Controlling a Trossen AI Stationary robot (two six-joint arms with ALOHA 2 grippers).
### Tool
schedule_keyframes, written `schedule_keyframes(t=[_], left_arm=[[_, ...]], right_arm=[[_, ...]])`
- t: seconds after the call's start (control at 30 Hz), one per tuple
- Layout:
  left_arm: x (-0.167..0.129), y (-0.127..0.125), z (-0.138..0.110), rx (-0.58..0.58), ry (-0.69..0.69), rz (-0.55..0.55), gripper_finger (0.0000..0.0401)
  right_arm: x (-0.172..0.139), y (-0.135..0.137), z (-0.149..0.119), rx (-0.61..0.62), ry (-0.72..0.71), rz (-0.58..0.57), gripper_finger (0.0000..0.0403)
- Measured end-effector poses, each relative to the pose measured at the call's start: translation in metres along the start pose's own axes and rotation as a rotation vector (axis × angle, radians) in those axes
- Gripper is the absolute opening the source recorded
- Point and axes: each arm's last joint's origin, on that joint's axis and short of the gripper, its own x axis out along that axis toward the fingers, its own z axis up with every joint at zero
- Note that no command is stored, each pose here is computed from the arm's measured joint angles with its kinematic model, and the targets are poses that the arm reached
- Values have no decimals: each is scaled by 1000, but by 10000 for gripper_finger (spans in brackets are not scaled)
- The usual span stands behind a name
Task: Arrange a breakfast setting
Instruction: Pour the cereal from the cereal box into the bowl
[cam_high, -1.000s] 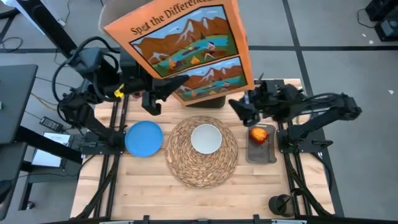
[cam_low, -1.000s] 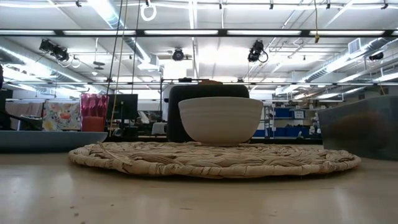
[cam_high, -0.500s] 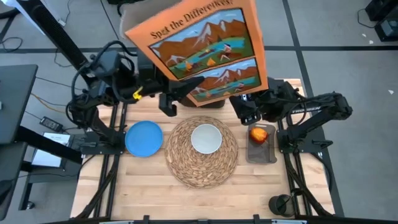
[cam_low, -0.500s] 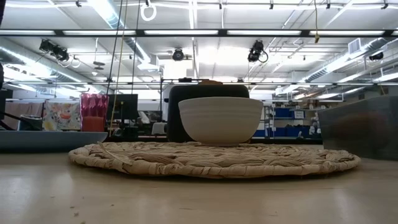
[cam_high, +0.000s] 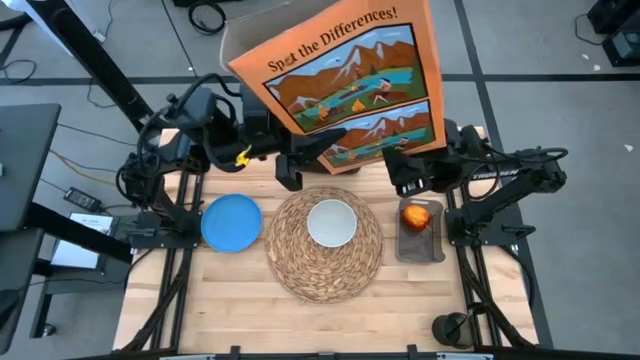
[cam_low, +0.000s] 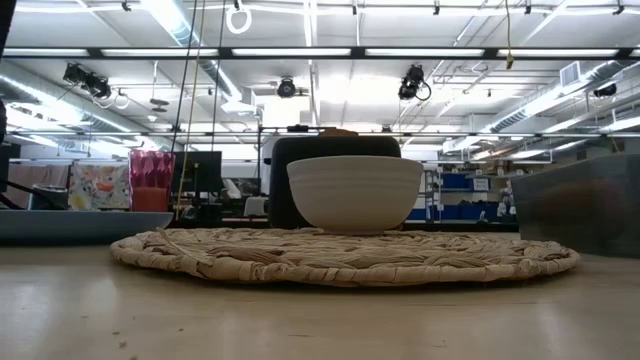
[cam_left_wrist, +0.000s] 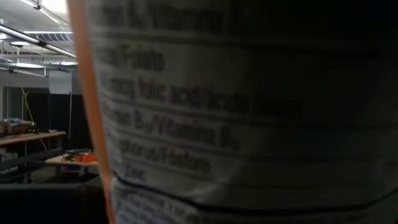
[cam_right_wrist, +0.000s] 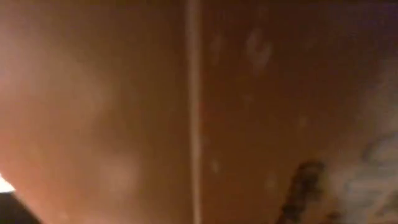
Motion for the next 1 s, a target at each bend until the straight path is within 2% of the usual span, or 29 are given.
schedule_keyframes(t=[0.33,0.67,0.87,1.0], left_arm=[[4,-1,-6,2,16,-2,249],[5,1,-9,8,39,3,271],[-1,2,-4,18,59,9,308],[-8,4,-1,49,105,7,316]], right_arm=[[1,0,3,-27,-18,-14,301],[1,-2,3,-27,-24,-32,297],[1,-3,3,-43,-27,-46,290],[1,-4,4,-59,-25,-55,290]])
